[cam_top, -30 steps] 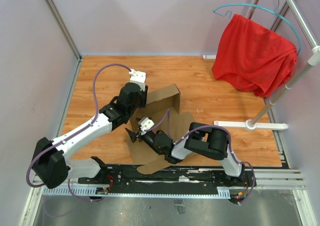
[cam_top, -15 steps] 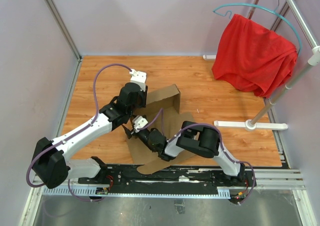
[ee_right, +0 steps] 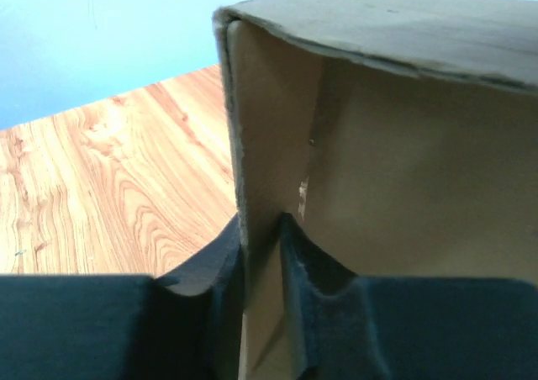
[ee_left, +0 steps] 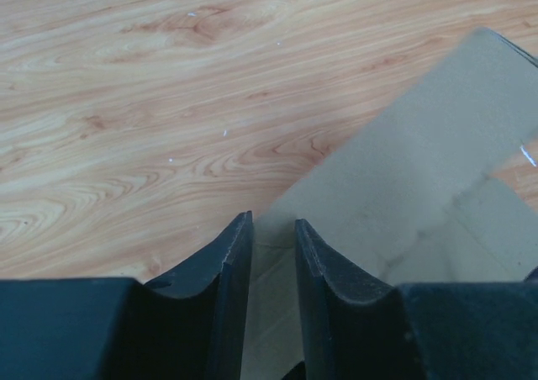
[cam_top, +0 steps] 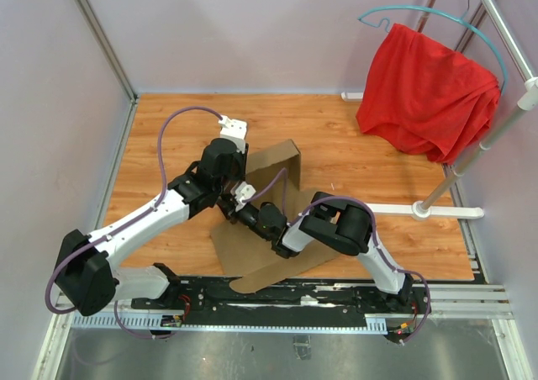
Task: Fold the paper box
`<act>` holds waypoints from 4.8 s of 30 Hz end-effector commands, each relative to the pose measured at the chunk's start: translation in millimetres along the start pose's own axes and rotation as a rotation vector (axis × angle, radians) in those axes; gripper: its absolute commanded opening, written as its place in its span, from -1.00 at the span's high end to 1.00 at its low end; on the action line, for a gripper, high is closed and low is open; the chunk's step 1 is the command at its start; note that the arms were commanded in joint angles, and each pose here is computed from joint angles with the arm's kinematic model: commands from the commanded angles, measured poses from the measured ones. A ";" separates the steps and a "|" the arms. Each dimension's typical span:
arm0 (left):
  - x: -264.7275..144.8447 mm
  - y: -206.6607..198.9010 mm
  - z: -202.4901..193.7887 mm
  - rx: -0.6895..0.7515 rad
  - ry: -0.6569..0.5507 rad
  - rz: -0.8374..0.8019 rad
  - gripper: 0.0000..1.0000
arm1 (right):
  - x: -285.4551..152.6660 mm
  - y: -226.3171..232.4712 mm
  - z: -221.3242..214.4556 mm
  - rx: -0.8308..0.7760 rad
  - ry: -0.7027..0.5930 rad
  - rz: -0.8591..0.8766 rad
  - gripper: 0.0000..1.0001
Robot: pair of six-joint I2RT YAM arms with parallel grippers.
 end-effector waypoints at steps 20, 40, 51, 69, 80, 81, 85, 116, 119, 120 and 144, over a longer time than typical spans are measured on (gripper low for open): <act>3.6 -1.1 -19.4 0.059 0.105 -0.019 0.38 | -9.5 -4.3 -4.6 -0.025 0.003 0.044 0.03; -35.0 30.8 13.8 0.007 -0.059 0.142 0.37 | -25.0 -1.1 -2.6 -0.198 0.158 0.169 0.99; -125.7 79.0 28.6 -0.180 -0.316 0.309 0.34 | -102.2 -6.3 67.9 -0.608 0.756 0.344 0.72; -151.2 84.0 -32.6 -0.272 -0.285 0.328 0.33 | -113.7 18.1 130.0 -0.650 0.830 0.416 -0.18; -153.6 78.8 -40.2 -0.267 -0.288 0.266 0.33 | -125.6 40.5 151.8 0.371 0.621 -0.263 0.95; -154.6 79.3 -40.0 -0.269 -0.293 0.267 0.34 | -125.7 42.9 146.1 0.458 0.618 -0.288 0.98; -158.8 81.1 -41.0 -0.281 -0.319 0.269 0.34 | -122.9 48.6 141.0 0.513 0.597 -0.310 0.99; -158.5 79.0 -42.4 -0.276 -0.325 0.248 0.33 | -237.3 -2.9 51.5 0.599 0.733 -1.134 0.98; -157.9 78.6 -42.4 -0.273 -0.322 0.245 0.33 | -221.7 -28.7 66.7 0.560 0.691 -1.107 0.97; -157.7 78.4 -42.5 -0.273 -0.322 0.245 0.33 | -214.5 -37.4 72.4 0.547 0.688 -1.083 0.97; -157.7 78.3 -42.8 -0.273 -0.321 0.244 0.32 | -75.8 -26.3 97.7 0.722 0.661 -0.789 -0.97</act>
Point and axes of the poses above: each gripper's point midway between its finger pads, its own x axis out along the fingers, its own y axis along the line the jaws close on, z = x × y, the point moved 8 cm from there along -x, back along the fingers, and after that the axes turned 13 degrees about x, right-handed, at the moved point
